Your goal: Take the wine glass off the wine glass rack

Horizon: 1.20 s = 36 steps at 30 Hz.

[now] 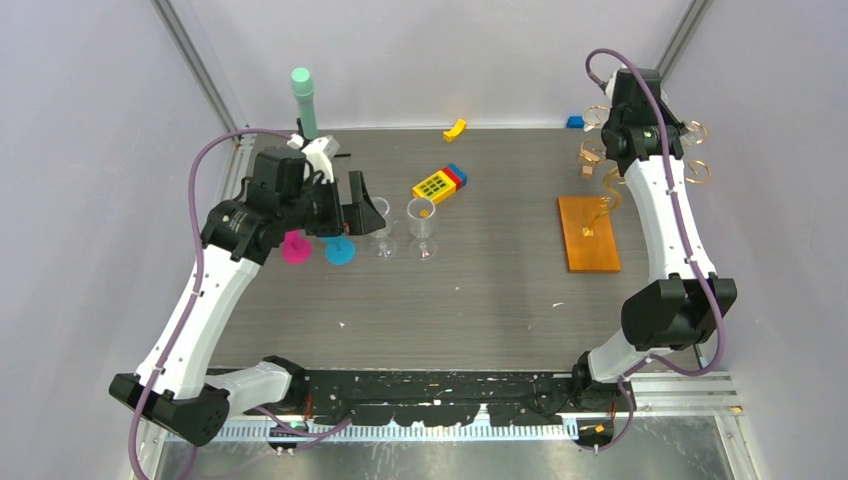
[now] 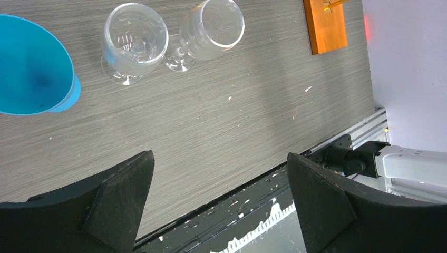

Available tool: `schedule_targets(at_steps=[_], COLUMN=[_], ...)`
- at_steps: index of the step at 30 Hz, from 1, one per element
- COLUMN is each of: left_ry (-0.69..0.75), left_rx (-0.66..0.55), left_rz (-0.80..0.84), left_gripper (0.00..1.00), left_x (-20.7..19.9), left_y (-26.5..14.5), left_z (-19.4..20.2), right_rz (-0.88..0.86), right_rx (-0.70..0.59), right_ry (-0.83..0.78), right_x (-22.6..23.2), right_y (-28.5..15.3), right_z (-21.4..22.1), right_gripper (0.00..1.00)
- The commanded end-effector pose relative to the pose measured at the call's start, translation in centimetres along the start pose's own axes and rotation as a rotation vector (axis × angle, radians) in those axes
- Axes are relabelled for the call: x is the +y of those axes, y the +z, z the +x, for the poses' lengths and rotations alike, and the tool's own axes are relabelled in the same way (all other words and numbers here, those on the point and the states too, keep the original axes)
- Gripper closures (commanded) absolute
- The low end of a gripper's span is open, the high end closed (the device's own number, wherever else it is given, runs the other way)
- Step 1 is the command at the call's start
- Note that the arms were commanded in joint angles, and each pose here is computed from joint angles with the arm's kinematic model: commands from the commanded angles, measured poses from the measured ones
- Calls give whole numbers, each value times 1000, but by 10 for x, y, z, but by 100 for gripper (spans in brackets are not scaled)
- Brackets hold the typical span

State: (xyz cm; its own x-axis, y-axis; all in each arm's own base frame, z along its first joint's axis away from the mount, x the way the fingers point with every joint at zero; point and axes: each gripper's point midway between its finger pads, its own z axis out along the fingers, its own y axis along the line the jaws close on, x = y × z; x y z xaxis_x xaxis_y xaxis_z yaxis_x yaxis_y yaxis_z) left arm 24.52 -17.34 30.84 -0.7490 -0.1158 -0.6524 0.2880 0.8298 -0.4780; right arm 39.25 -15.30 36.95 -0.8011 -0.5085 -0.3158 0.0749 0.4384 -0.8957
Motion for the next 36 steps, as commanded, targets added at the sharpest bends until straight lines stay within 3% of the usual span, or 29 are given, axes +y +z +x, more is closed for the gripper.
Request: schedule_targets(at_steps=[1,36], left_ry=[10,7], left_rx=[-39,-38], left_rz=[35,22], left_gripper=[0,0], left_x=[-7,-6], left_y=[-7,-4], left_z=[-5,-9], right_rz=[74,179], right_rx=[-73,-164], right_ry=[67,57], right_x=[-31,-38], right_y=[-25,1], right_z=[-12,-67], right_gripper=[100,100])
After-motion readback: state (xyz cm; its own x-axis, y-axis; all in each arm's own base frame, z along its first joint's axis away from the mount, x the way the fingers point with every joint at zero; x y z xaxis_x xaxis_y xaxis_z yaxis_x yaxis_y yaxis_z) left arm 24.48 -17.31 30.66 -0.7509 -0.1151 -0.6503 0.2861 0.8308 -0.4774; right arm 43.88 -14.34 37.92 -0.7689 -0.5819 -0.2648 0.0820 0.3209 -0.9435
